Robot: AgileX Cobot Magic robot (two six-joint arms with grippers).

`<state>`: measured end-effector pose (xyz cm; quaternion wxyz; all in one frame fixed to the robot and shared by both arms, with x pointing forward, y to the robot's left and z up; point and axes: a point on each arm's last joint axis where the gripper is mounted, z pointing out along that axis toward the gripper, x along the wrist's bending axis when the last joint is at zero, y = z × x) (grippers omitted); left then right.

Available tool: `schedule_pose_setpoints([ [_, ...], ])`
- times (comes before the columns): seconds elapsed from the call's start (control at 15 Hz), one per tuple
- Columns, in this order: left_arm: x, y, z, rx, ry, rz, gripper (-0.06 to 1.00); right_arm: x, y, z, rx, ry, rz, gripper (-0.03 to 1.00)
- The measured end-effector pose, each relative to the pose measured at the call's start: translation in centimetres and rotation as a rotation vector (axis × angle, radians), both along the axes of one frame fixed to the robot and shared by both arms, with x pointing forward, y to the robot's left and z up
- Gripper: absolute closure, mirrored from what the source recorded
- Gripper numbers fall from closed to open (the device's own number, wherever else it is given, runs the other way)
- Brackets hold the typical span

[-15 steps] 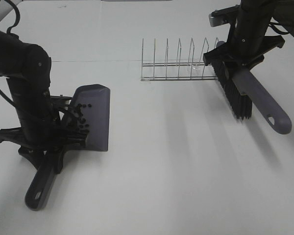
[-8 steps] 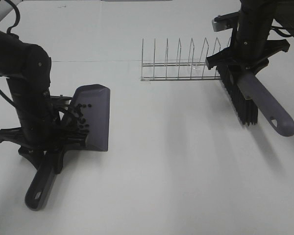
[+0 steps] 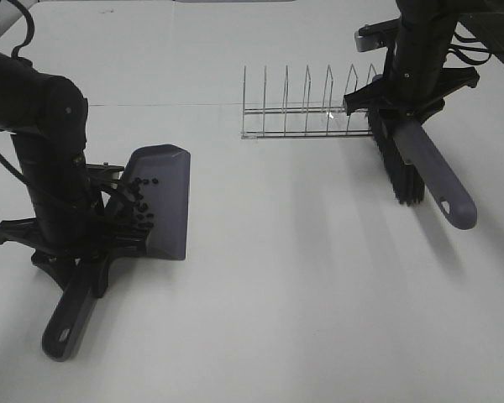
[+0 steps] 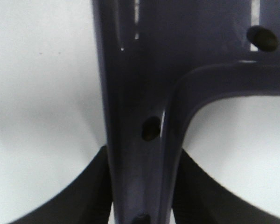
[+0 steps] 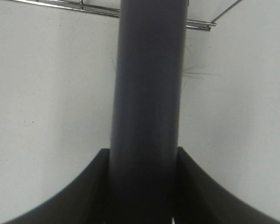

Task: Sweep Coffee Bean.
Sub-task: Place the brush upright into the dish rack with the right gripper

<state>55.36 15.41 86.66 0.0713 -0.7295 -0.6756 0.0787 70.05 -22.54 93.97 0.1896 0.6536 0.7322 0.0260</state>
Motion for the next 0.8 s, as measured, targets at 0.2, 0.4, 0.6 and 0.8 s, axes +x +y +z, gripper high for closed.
schedule_pose_setpoints([
  [0.2, 0.0, 0.0, 0.0, 0.000, -0.001, -0.004, 0.63, 1.7, 0.3, 0.8, 0.010, -0.056, -0.005, 0.68],
  [0.4, 0.0, 0.0, 0.0, 0.000, -0.001, -0.004, 0.63, 3.3, 0.4, 0.9, -0.003, -0.067, -0.007, 0.68],
  [0.6, 0.0, 0.0, 0.0, 0.000, -0.001, -0.004, 0.63, 3.7, -0.4, 0.9, -0.002, -0.040, -0.035, 0.68],
  [0.8, 0.0, 0.0, 0.0, 0.000, -0.001, -0.004, 0.63, 3.3, -0.8, 2.4, -0.010, -0.029, -0.023, 0.68],
])
